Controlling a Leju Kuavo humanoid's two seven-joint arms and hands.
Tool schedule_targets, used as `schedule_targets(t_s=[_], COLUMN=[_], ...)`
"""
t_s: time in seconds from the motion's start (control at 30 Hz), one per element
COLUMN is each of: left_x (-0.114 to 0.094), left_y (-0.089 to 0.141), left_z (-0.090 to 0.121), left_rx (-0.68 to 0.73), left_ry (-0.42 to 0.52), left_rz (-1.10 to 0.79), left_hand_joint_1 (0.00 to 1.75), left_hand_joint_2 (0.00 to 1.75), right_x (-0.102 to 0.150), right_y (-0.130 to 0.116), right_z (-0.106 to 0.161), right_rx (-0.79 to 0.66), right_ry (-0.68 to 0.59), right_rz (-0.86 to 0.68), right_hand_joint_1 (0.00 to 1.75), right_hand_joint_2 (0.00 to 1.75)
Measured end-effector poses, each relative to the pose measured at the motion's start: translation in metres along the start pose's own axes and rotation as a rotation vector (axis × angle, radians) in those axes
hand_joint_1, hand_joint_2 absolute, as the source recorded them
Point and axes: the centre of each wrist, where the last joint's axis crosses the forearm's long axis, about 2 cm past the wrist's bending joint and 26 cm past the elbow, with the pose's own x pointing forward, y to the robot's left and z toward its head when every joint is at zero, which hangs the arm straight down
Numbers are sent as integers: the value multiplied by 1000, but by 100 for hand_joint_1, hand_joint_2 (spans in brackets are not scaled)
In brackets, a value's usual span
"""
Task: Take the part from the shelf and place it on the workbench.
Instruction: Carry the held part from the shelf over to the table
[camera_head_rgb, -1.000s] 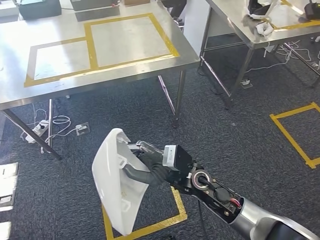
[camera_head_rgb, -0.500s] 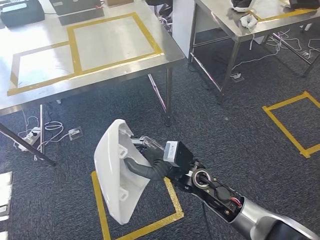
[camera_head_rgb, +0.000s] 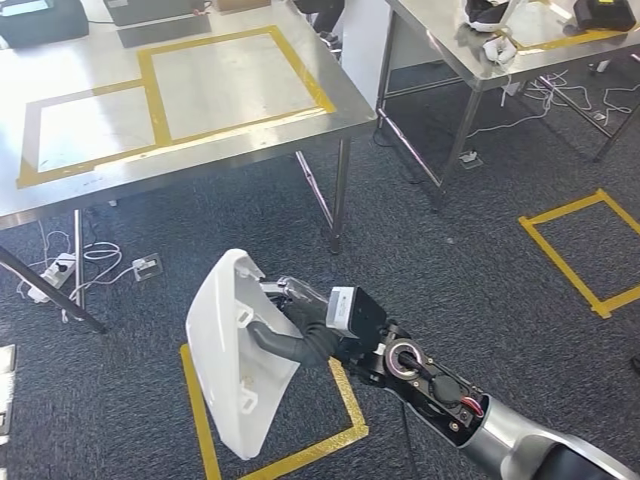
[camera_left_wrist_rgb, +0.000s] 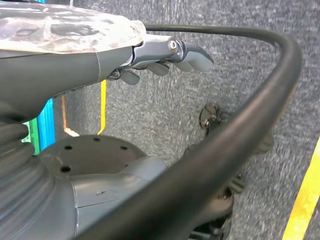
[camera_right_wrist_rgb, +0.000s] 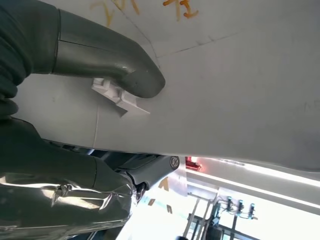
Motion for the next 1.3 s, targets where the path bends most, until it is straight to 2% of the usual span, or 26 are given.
schedule_targets(t_s=[0.6,1.3], left_x=[0,0], left_y=[-2,-1], left_z=[0,0], left_rx=[-5,-2], left_ry=[-5,1], left_rz=[-4,4], left_hand_joint_1=[0,0], left_hand_joint_2=[175,175], right_x=[2,1], right_y=[0,2], right_z=[-4,-6], right_rx=[41,78], right_ry=[9,13], right_rz=[57,51], right_hand_joint_1=[175,175], right_hand_joint_2=[175,175])
